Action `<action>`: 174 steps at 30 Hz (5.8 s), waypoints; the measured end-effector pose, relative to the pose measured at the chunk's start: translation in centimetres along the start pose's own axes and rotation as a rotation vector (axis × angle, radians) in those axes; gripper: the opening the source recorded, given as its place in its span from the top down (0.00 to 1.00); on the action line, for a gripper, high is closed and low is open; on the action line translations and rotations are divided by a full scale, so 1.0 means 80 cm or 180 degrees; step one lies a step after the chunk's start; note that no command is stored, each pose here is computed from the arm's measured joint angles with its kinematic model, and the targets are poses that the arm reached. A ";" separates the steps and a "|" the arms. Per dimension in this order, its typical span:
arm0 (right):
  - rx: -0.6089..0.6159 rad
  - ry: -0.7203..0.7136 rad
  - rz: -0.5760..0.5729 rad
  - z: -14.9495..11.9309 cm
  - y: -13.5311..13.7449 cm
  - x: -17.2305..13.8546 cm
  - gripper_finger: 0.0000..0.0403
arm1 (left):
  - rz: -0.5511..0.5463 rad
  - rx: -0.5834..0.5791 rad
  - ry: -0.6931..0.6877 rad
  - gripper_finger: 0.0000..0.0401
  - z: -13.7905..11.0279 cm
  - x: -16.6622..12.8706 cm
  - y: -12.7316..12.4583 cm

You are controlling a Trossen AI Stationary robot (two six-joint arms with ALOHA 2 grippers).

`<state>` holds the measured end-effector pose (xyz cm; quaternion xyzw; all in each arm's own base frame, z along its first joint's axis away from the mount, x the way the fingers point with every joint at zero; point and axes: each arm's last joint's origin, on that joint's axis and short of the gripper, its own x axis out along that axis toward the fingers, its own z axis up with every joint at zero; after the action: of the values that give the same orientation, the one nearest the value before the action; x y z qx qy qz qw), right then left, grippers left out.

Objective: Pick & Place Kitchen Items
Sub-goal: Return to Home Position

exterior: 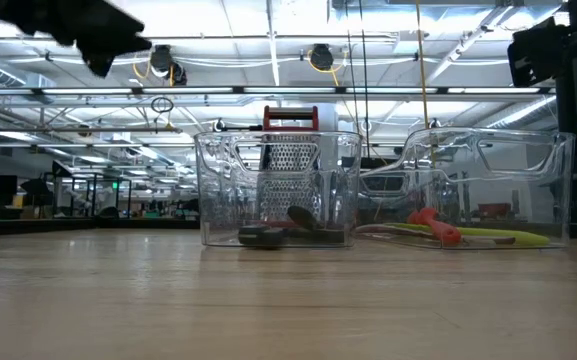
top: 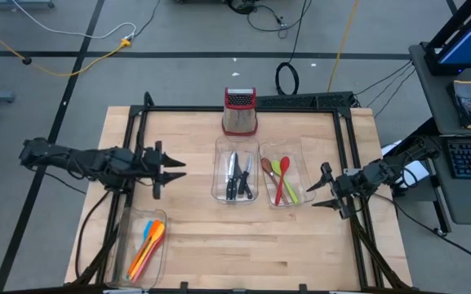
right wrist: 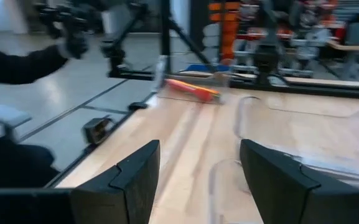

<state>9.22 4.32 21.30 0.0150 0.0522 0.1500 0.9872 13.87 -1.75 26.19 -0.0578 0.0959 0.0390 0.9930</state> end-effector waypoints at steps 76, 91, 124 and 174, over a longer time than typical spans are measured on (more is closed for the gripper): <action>-0.0550 -0.0065 0.0998 -0.053 0.007 -0.004 0.47 | -0.0279 0.0047 -0.0439 0.63 -0.125 -0.012 0.020; -0.0575 -0.0083 0.0997 -0.053 0.007 -0.004 0.47 | -0.0188 -0.0123 -0.0351 0.63 -0.129 -0.011 0.021; -0.0571 -0.0085 0.0997 -0.053 0.007 -0.004 0.47 | -0.0187 -0.0101 -0.0354 0.63 -0.129 -0.011 0.021; -0.0571 -0.0085 0.0997 -0.053 0.007 -0.004 0.47 | -0.0188 -0.0103 -0.0357 0.63 -0.128 -0.011 0.021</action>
<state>8.32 4.86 17.15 -0.0632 0.0225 0.3059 0.9497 10.92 -1.41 16.17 -0.0744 0.0377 0.0143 0.9964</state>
